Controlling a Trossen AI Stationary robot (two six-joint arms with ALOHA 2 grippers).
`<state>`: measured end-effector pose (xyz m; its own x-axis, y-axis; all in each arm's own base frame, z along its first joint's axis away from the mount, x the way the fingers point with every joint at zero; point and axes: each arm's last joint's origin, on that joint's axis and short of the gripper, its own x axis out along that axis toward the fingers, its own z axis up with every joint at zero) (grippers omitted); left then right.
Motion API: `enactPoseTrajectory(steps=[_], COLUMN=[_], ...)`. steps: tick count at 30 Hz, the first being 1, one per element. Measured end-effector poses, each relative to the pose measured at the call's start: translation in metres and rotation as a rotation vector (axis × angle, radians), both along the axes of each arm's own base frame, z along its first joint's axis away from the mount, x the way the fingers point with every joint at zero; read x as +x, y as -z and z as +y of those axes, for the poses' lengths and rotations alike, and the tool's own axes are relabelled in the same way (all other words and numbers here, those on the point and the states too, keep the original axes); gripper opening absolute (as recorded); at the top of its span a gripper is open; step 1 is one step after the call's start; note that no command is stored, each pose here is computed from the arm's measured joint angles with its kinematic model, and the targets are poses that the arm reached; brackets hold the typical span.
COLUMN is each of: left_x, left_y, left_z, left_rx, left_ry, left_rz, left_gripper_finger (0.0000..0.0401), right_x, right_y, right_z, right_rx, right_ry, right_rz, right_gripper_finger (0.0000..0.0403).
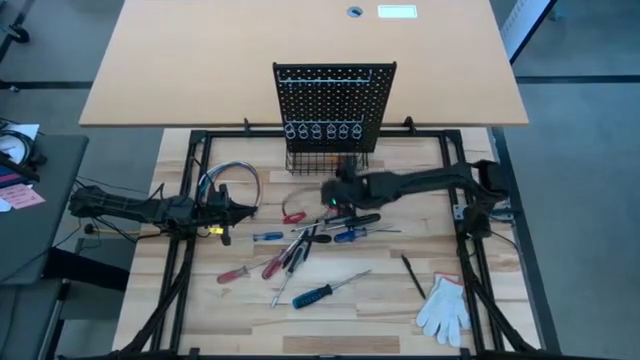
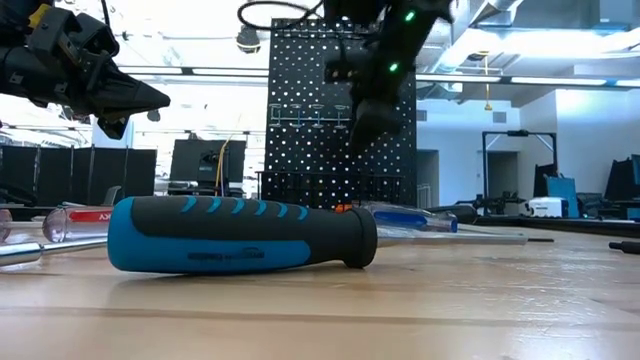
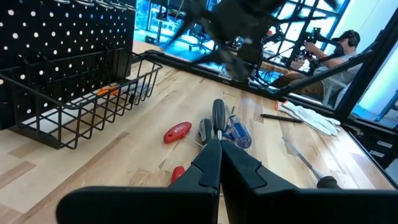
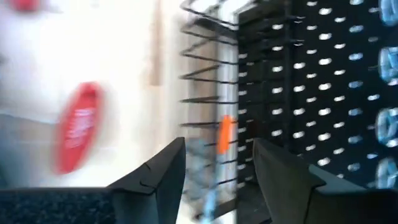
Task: Hang tools onto peg board
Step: Put the orange pen into the wire basket on the pegboard
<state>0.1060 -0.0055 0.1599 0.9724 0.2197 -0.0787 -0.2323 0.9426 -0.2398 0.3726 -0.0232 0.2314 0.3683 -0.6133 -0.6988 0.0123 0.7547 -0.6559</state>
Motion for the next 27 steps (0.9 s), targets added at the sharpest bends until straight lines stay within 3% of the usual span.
enactPoseTrajectory(steps=[7,14,17,21,27], left_x=[0.0,0.0,0.0,0.0,0.0], left_y=[0.0,0.0,0.0,0.0,0.0], left_z=[0.0,0.0,0.0,0.0,0.0], left_rx=[0.0,0.0,0.0,0.0,0.0], left_ry=[0.002,0.002,0.002,0.003,0.002], left_rz=[0.0,0.0,0.0,0.0,0.0], left_gripper_finger=[0.0,0.0,0.0,0.0,0.0], right_x=[-0.059,-0.12,-0.131,-0.136,-0.127], right_y=[0.013,0.015,0.026,0.054,0.086], right_z=[0.07,0.116,0.107,0.075,0.008], right_rx=[0.121,0.359,0.378,0.275,0.241], right_ry=[0.04,0.293,0.431,0.577,0.674], right_rz=[-0.04,-0.203,-0.275,-0.355,-0.54], right_gripper_finger=[0.0172,0.0175,0.0182,0.0167,0.0064])
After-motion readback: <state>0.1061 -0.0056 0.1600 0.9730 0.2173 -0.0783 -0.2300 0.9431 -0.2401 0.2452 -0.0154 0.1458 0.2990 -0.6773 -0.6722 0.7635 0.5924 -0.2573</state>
